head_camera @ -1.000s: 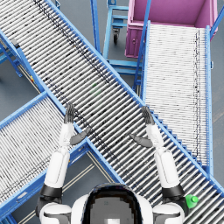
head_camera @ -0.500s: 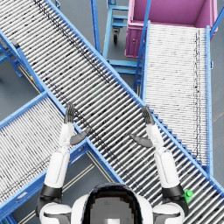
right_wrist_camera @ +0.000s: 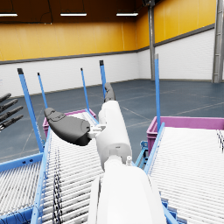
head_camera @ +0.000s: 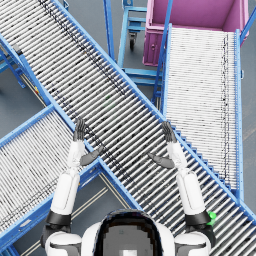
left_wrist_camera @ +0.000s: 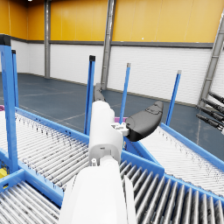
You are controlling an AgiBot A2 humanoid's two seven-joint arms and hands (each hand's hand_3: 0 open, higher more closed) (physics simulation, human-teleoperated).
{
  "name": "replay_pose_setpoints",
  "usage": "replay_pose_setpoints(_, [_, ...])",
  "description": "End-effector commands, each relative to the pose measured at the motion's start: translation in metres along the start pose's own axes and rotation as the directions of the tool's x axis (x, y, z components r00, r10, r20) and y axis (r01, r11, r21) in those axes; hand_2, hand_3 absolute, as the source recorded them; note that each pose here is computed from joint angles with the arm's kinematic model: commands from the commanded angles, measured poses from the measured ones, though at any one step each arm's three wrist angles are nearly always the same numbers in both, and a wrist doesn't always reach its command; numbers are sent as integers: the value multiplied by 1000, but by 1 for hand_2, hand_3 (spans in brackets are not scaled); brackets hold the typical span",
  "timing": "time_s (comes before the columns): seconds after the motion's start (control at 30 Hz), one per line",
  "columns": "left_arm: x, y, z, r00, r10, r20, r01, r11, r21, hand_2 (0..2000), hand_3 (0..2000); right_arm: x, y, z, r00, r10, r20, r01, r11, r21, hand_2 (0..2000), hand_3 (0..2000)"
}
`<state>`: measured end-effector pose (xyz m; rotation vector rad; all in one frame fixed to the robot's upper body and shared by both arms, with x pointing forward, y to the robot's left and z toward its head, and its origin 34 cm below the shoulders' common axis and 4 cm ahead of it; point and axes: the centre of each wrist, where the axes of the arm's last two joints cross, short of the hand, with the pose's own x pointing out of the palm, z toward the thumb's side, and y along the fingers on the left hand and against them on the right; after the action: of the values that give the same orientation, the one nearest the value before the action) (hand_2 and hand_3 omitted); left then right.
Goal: Pick up the oil and place it on the left assembly line, put the cola on the right, and keep Sprite still
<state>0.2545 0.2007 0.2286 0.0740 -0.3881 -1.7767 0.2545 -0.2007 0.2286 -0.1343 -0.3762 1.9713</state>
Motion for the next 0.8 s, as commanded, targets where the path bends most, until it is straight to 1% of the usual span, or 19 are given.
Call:
replay_pose_setpoints(0.03, [0,0,0,1000,0,0,0,1000,0,0,0,0,0,0,1000,0,0,0,1000,0,0,0])
replay_pose_setpoints(0.8, [0,0,0,1000,0,0,0,1000,0,0,0,0,0,0,1000,0,0,0,1000,0,0,0])
